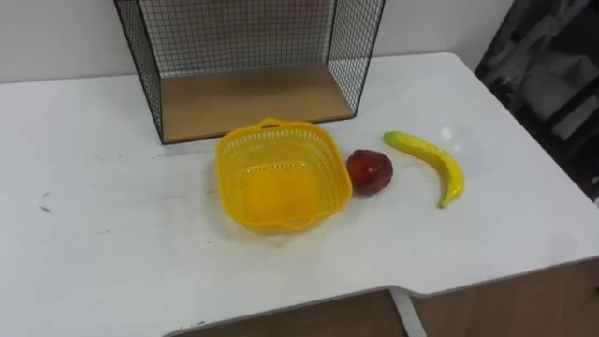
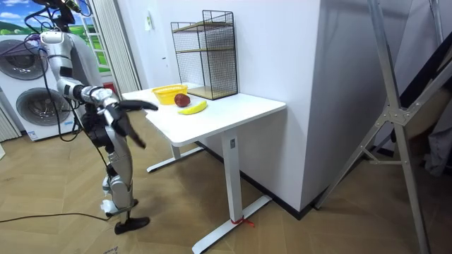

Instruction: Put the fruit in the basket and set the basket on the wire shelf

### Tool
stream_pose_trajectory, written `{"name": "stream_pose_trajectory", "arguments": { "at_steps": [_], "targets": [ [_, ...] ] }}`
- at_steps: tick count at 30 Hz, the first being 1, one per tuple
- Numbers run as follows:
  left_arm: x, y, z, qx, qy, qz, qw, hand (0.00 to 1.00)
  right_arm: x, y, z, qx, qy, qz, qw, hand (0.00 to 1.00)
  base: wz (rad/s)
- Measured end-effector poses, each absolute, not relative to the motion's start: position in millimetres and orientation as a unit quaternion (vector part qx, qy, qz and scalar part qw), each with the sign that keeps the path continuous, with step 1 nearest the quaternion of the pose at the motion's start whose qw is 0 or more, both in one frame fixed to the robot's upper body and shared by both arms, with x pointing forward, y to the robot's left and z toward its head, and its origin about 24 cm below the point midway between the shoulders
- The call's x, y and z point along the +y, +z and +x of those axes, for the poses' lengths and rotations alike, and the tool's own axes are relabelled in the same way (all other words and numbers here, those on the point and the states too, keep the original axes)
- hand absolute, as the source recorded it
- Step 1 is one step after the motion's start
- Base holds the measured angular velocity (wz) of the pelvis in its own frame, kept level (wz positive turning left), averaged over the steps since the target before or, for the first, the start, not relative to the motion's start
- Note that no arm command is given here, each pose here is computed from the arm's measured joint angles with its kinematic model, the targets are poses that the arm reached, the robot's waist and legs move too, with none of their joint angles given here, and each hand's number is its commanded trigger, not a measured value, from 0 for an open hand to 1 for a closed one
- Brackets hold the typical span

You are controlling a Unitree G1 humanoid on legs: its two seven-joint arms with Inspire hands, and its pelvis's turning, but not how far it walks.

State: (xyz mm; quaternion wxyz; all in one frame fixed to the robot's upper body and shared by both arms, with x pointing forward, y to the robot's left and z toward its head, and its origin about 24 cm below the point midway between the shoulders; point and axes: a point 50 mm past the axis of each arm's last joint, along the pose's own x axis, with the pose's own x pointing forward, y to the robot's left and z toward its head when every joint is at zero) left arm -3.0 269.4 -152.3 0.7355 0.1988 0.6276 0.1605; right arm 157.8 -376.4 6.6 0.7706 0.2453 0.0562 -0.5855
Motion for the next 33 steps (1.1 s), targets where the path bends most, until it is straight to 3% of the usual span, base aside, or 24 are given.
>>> {"name": "stream_pose_trajectory", "arguments": {
  "at_steps": [10, 15, 21, 33],
  "targets": [
    [274, -150, -2, 0.622, 0.161, 0.207, 0.738, 0.00, -352, 44, 197, 0.009, -0.478, 0.098, 0.873, 0.00, 0.00],
    [271, -151, 2, 0.619, 0.148, 0.213, 0.741, 0.00, -329, 54, 217, 0.000, -0.368, 0.023, 0.930, 0.00, 0.01],
    [267, -154, -2, 0.627, 0.132, 0.216, 0.737, 0.00, -311, 55, 232, 0.000, -0.268, 0.005, 0.963, 0.00, 0.02],
    [269, -154, 0, 0.627, 0.129, 0.221, 0.736, 0.00, -285, 54, 249, 0.014, -0.136, -0.055, 0.989, 0.00, 0.08]
  ]
}}
